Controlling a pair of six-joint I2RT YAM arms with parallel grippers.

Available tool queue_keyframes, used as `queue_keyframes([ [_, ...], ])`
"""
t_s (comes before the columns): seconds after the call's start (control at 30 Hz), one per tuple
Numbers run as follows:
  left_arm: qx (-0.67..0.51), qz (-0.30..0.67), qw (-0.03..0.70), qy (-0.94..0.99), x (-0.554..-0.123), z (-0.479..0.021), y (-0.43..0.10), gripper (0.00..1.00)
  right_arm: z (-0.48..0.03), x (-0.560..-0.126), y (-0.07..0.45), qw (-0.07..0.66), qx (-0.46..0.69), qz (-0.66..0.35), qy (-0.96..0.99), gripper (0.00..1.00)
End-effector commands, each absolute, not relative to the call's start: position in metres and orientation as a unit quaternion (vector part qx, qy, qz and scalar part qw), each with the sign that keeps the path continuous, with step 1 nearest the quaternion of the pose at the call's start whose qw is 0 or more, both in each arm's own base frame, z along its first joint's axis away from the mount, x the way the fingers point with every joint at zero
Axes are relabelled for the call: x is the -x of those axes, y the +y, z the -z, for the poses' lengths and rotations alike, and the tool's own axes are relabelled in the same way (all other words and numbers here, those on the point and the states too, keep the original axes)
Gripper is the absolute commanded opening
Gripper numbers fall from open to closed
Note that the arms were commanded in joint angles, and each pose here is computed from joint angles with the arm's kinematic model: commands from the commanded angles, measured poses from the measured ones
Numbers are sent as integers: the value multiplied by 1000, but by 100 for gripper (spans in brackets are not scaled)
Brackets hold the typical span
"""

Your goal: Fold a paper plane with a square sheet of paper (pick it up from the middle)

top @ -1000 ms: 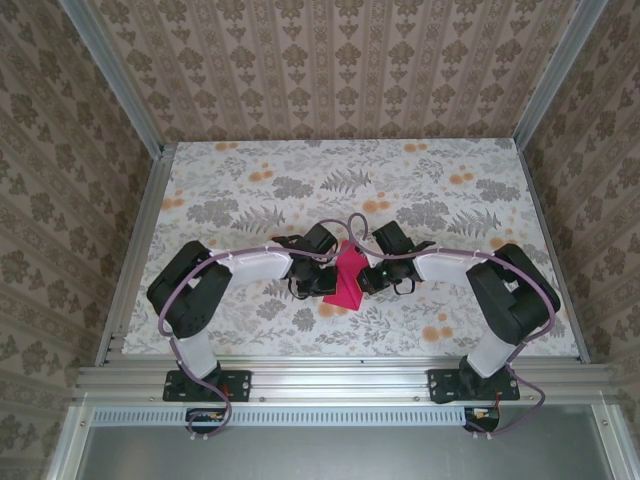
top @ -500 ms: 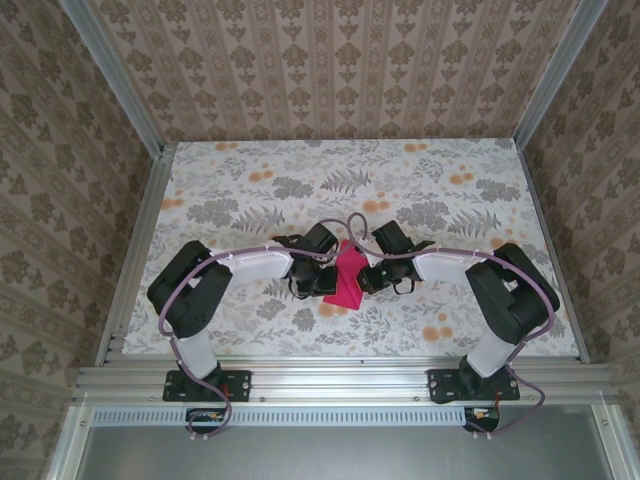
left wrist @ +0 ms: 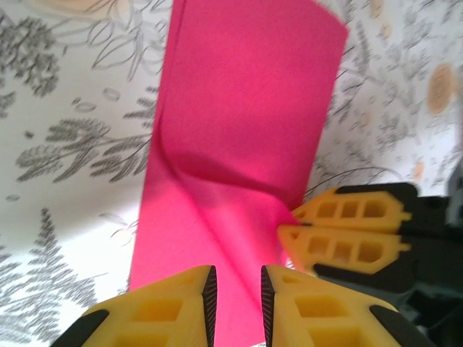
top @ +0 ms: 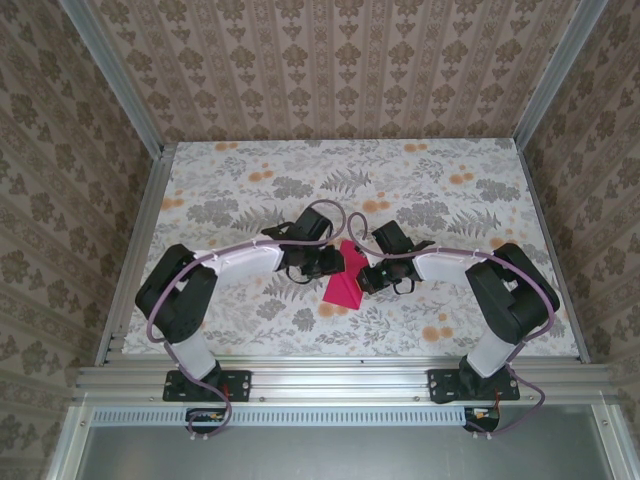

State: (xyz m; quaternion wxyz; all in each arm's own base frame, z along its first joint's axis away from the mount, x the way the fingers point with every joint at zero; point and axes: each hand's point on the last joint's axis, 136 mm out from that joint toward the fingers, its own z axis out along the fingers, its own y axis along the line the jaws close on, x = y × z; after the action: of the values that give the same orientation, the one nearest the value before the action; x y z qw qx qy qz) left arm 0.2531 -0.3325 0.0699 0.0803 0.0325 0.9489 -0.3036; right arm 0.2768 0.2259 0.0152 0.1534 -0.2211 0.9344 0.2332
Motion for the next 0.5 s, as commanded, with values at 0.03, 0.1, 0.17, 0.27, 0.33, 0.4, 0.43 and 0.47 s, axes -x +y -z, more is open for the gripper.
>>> queue_keyframes([
  [0.03, -17, 346, 76, 935, -261, -76, -351, 26, -5, -274, 223, 136, 214, -228, 940, 8],
  [0.1, -12, 353, 71, 933, -262, -73, -355, 26, -5, -274, 224, 136, 213, -232, 939, 8],
  [0.17, -9, 354, 66, 933, -262, -70, -357, 26, -5, -274, 224, 136, 212, -233, 939, 8],
  [0.27, -5, 344, 60, 937, -261, -63, -355, 25, -10, -276, 228, 142, 211, -244, 936, 8],
  [0.33, -1, 336, 58, 940, -260, -60, -351, 23, -16, -277, 232, 149, 213, -255, 932, 8],
  [0.4, 0, 329, 58, 943, -258, -57, -347, 19, -21, -279, 233, 155, 214, -257, 930, 8],
  [0.43, 2, 326, 57, 944, -256, -56, -345, 18, -22, -280, 233, 158, 216, -256, 929, 8],
  [0.47, 3, 324, 58, 944, -255, -55, -342, 16, -22, -281, 234, 157, 218, -256, 928, 8],
])
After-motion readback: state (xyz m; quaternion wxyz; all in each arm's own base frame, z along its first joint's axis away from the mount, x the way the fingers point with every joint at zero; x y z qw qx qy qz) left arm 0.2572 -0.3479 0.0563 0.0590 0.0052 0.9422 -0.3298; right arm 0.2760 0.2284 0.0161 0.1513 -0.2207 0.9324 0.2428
